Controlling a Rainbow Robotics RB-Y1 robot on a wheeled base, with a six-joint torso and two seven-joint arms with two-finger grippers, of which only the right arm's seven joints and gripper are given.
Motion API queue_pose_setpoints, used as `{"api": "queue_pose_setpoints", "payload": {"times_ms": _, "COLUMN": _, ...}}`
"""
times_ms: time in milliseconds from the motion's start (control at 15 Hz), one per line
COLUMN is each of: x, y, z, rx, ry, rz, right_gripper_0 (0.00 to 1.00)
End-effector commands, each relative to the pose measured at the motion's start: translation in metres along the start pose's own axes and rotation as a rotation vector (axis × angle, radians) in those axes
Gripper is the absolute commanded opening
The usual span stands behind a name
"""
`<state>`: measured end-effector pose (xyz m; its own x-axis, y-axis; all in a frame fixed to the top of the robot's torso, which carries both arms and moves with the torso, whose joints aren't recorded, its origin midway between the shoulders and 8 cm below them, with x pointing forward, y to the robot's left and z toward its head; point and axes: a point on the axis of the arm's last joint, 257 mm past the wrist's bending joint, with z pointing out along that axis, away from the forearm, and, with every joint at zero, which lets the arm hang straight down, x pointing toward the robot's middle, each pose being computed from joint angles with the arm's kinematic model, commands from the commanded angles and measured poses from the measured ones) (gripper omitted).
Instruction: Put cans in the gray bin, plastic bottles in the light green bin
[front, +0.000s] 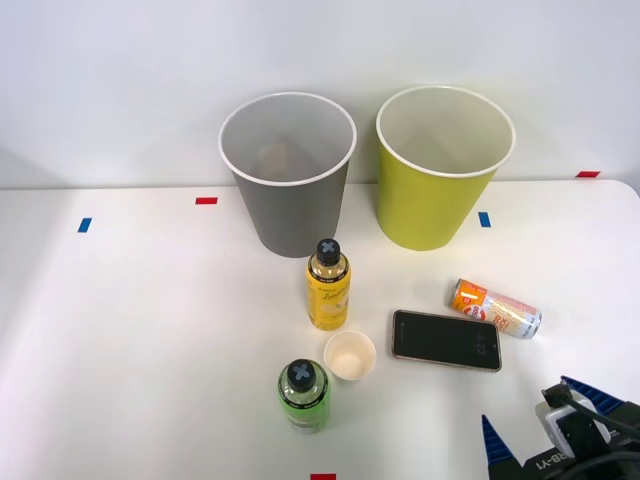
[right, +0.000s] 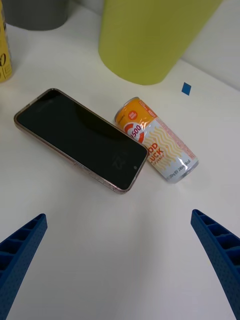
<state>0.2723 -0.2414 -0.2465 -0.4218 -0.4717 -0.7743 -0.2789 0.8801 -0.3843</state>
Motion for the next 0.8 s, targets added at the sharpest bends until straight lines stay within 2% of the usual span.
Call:
{"api": "queue_pose_setpoints", "payload": {"times_ms": 67, "x": -0.005, "y": -0.020, "z": 0.010, "rx": -0.011, "ry": 0.058, "rz": -0.108, "right_gripper_0": 1.00}}
{"api": "queue_pose_setpoints", "payload": {"times_ms": 333, "x": -0.034, "y": -0.034, "z": 0.031, "rx": -0.060, "ry": 0.064, "rz": -0.086, "right_gripper_0": 1.00}}
{"api": "queue_pose_setpoints", "payload": {"times_ms": 533, "x": -0.044, "y": -0.045, "z": 0.036, "rx": -0.083, "ry": 0.099, "rz": -0.068, "right_gripper_0": 1.00}}
{"api": "queue_pose_setpoints", "payload": {"times_ms": 600, "x": -0.047, "y": -0.050, "z": 0.037, "rx": -0.090, "ry": 0.104, "rz": -0.084, "right_gripper_0": 1.00}}
{"api": "queue_pose_setpoints", "payload": {"times_ms": 733, "x": -0.049, "y": -0.061, "z": 0.036, "rx": -0.112, "ry": 0.149, "rz": -0.189, "right_gripper_0": 1.00}}
{"api": "queue_pose_setpoints", "payload": {"times_ms": 800, "x": -0.052, "y": -0.063, "z": 0.036, "rx": -0.128, "ry": 0.165, "rz": -0.210, "right_gripper_0": 1.00}}
